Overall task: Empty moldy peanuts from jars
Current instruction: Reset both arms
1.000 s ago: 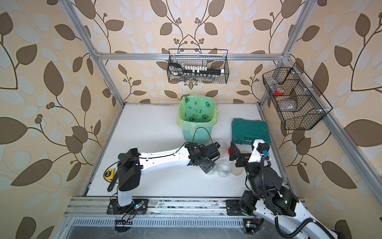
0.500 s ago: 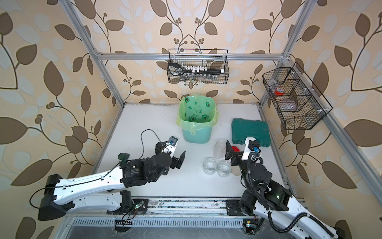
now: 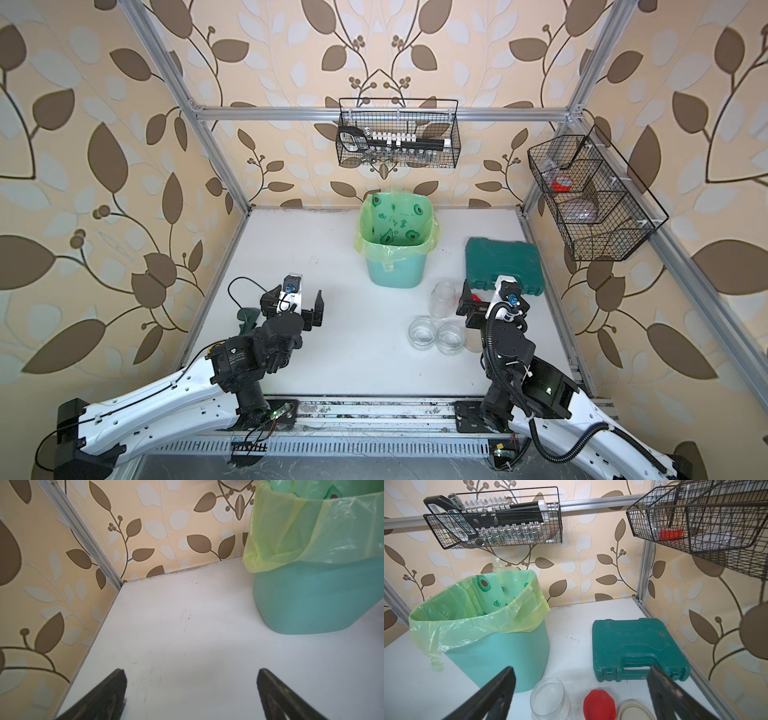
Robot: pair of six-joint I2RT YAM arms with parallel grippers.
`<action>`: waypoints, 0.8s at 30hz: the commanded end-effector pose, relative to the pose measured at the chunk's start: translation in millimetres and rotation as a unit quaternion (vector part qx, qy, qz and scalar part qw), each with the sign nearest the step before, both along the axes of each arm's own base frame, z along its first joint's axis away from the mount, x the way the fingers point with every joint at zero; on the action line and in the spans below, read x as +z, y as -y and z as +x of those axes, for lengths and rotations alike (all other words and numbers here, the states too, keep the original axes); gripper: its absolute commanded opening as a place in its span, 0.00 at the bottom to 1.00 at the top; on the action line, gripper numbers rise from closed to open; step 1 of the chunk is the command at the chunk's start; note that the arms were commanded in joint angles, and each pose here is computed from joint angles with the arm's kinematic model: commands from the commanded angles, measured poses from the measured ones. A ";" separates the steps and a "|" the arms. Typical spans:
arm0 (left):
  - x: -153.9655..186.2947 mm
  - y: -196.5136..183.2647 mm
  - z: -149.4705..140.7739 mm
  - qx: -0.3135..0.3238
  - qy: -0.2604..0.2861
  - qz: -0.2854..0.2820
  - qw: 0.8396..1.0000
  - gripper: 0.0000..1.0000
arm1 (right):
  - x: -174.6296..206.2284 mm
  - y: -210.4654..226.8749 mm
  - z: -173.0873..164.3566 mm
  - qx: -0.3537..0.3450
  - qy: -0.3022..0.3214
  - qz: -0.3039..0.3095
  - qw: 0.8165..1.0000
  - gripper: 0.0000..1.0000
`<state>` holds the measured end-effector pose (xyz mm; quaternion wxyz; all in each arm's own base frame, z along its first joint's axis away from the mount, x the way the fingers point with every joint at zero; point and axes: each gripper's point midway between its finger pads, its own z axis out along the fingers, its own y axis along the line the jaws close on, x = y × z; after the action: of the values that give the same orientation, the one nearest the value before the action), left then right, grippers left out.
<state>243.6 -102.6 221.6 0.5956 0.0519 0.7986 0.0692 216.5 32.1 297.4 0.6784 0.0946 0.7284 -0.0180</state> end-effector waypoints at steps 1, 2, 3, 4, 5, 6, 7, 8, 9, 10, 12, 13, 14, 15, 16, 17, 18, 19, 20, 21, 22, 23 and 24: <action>5.6 -12.7 4.2 0.023 0.017 0.013 1.000 0.99 | -10.0 -0.2 8.1 -0.024 -0.020 -0.025 0.999 0.99; 3.3 -16.1 5.5 0.026 0.016 0.021 0.999 0.99 | -12.3 -1.6 12.5 -0.026 -0.028 -0.031 0.999 0.99; 2.0 -20.4 6.9 0.032 0.017 0.027 0.999 0.99 | -15.7 -1.3 17.3 -0.030 -0.038 -0.037 0.998 0.99; 1.1 -26.1 8.7 0.040 0.021 0.029 0.999 0.99 | -19.5 -0.6 23.2 -0.032 -0.048 -0.037 0.998 0.99; -1.0 -29.9 11.1 0.040 0.023 0.031 0.998 0.99 | -23.5 2.9 29.8 -0.037 -0.058 -0.035 0.997 0.99; -1.8 -32.4 12.9 0.034 0.025 0.030 0.999 0.99 | -28.4 8.9 35.7 -0.045 -0.069 -0.031 0.996 0.99; -2.7 -34.4 15.1 0.027 0.029 0.026 0.999 0.99 | -34.1 17.5 42.5 -0.053 -0.080 -0.022 0.995 0.99; -3.6 -36.9 17.0 0.023 0.039 0.024 0.999 0.99 | -39.6 26.4 50.0 -0.059 -0.089 -0.009 0.994 0.99; -5.0 -37.5 18.8 0.016 0.050 0.028 0.998 0.99 | -44.3 35.5 55.7 -0.064 -0.095 0.005 0.993 0.99; -8.2 -36.2 20.8 0.004 0.065 0.036 0.997 0.99 | -50.6 46.5 61.4 -0.070 -0.103 0.024 0.992 0.99; -10.8 -39.3 24.2 0.005 0.093 0.043 0.995 0.99 | -60.4 71.8 69.5 -0.087 -0.109 0.058 0.989 0.99; -14.3 -44.6 27.1 0.015 0.097 0.044 0.994 0.99 | -64.5 83.0 72.6 -0.093 -0.109 0.076 0.987 0.99; -18.8 -51.3 31.0 0.027 0.092 0.045 0.994 0.99 | -68.2 88.2 76.0 -0.085 -0.108 0.093 0.986 0.99; -23.7 -57.1 35.2 0.037 0.085 0.044 0.995 0.99 | -69.3 92.5 78.8 -0.079 -0.103 0.103 0.986 0.99; -28.7 -62.8 40.3 0.046 0.080 0.039 0.995 0.99 | -71.3 95.6 80.9 -0.074 -0.097 0.113 0.986 0.99; -33.7 -67.3 45.3 0.052 0.079 0.026 0.995 0.99 | -74.1 99.2 82.2 -0.078 -0.088 0.116 0.986 0.99; -39.1 -72.6 49.9 0.059 0.075 0.014 0.995 0.99 | -78.0 103.2 82.7 -0.089 -0.081 0.114 0.986 0.99; -44.7 -78.8 55.2 0.067 0.072 -0.001 0.995 0.99 | -83.5 107.2 83.0 -0.100 -0.075 0.113 0.986 0.99; -49.2 -84.5 60.0 0.073 0.073 -0.016 0.995 0.99 | -89.9 109.7 83.1 -0.107 -0.067 0.114 0.985 0.99; -53.6 -90.0 64.1 0.080 0.072 -0.026 0.994 0.99 | -94.8 111.9 82.8 -0.113 -0.060 0.117 0.985 0.99; -58.1 -95.8 68.4 0.088 0.072 -0.036 0.993 0.99 | -101.8 115.0 81.8 -0.122 -0.051 0.120 0.984 0.99; -61.7 -100.4 72.2 0.093 0.072 -0.045 0.992 0.99 | -107.6 118.0 81.3 -0.131 -0.042 0.120 0.983 0.99; -66.5 -103.8 75.5 0.098 0.068 -0.049 0.992 0.99 | -116.1 120.5 80.5 -0.138 -0.040 0.119 0.982 0.99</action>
<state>303.8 6.8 133.7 0.5865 -0.0319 0.7948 0.1528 290.2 -86.2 171.2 0.5781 0.2645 0.7706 -0.0453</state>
